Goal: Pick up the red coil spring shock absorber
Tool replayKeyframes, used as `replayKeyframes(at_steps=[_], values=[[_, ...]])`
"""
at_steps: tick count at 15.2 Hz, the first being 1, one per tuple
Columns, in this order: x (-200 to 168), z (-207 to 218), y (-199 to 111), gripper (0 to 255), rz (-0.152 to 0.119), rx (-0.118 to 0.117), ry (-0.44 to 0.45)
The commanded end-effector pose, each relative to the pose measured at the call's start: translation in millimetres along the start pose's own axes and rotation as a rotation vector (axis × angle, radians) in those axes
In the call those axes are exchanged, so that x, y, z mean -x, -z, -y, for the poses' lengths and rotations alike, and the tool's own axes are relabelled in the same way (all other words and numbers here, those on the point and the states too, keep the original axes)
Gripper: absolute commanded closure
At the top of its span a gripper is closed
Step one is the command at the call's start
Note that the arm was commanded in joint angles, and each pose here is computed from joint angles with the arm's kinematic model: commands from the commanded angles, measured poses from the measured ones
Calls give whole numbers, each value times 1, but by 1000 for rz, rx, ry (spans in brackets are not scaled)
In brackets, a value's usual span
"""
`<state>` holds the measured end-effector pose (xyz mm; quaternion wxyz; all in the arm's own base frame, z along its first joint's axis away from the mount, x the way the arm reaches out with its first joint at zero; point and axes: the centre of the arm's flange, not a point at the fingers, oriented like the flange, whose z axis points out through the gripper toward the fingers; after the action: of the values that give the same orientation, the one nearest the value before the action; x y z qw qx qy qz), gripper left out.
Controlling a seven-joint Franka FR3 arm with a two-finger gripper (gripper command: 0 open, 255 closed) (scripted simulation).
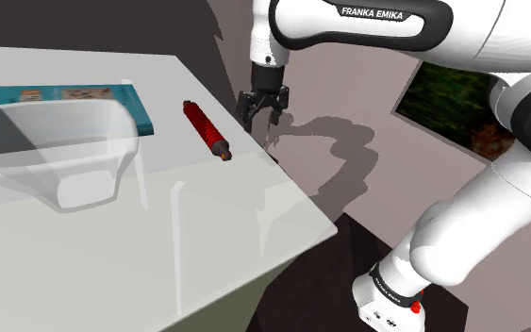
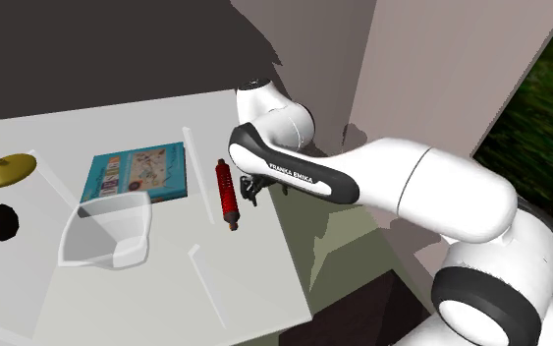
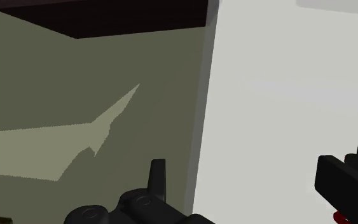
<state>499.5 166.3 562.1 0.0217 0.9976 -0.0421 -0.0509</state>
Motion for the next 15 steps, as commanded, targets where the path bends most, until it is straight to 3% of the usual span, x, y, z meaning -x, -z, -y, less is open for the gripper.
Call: replayKeyframes(at_steps=[1,11,15], values=[[-20,16,4,0,3,-14,-7],[-118,92,13,0,13,-76,-35],[-120,93,-8,0,13,-76,-35]])
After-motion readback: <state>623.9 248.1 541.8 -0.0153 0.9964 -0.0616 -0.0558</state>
